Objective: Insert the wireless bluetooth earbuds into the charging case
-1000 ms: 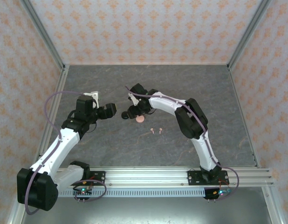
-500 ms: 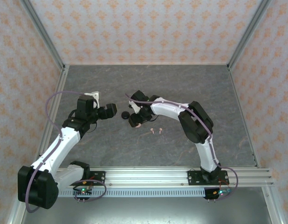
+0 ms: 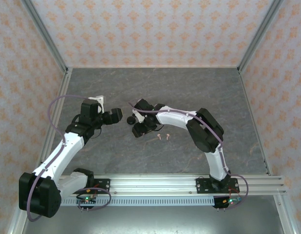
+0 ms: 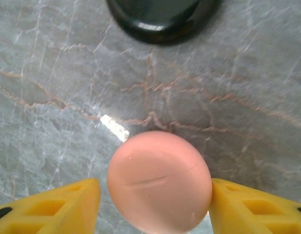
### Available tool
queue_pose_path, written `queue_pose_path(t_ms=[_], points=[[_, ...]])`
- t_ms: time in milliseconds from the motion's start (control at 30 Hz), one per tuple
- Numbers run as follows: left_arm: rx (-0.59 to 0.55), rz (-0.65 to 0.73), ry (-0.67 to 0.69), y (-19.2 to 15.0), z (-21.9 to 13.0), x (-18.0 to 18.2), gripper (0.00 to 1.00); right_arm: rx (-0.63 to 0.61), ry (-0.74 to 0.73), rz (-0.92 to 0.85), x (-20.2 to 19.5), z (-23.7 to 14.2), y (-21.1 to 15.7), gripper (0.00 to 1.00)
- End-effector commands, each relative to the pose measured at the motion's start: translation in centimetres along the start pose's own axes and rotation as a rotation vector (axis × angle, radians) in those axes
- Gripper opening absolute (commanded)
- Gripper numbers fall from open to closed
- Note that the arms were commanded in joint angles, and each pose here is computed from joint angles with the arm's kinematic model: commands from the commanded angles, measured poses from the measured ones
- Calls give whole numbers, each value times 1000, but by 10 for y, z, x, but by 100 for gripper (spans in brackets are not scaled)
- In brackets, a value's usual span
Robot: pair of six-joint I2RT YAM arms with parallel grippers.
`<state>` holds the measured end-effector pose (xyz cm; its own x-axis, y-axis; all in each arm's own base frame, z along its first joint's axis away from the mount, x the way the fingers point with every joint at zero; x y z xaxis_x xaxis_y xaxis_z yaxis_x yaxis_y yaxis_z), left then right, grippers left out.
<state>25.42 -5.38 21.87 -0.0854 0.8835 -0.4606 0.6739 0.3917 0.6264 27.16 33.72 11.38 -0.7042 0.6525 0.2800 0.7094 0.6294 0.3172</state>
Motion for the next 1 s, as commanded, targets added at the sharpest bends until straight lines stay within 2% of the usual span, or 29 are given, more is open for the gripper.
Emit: queue_pose_path(t_ms=[0, 367, 667, 833, 967], points=[[-28, -4, -17, 8, -2, -3, 94, -18, 41, -6, 16, -7, -2, 60], [-37, -2, -14, 9, -5, -4, 95, -26, 61, -21, 29, -6, -7, 60], [-68, -12, -27, 14, -13, -8, 98, -41, 186, -58, 46, -5, -8, 60], [-72, -12, -19, 16, -16, -7, 98, -34, 181, -80, 55, 0, -9, 60], [-81, -25, -26, 19, -22, -5, 99, -106, 97, -136, 54, -24, -6, 61]])
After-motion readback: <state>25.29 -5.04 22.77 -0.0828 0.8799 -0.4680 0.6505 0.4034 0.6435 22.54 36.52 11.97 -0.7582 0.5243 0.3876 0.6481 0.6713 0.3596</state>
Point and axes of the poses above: each hand's point on the last joint's axis, 136 mm out from that joint toward the fingers, its own z axis out along the fingers, its own x axis along the line the jaws close on, y = z × x, the point moved 9 cm from there along -z, back along the fingers, and after that the axes turned 8 degrees about -z, right-handed, at the moved point
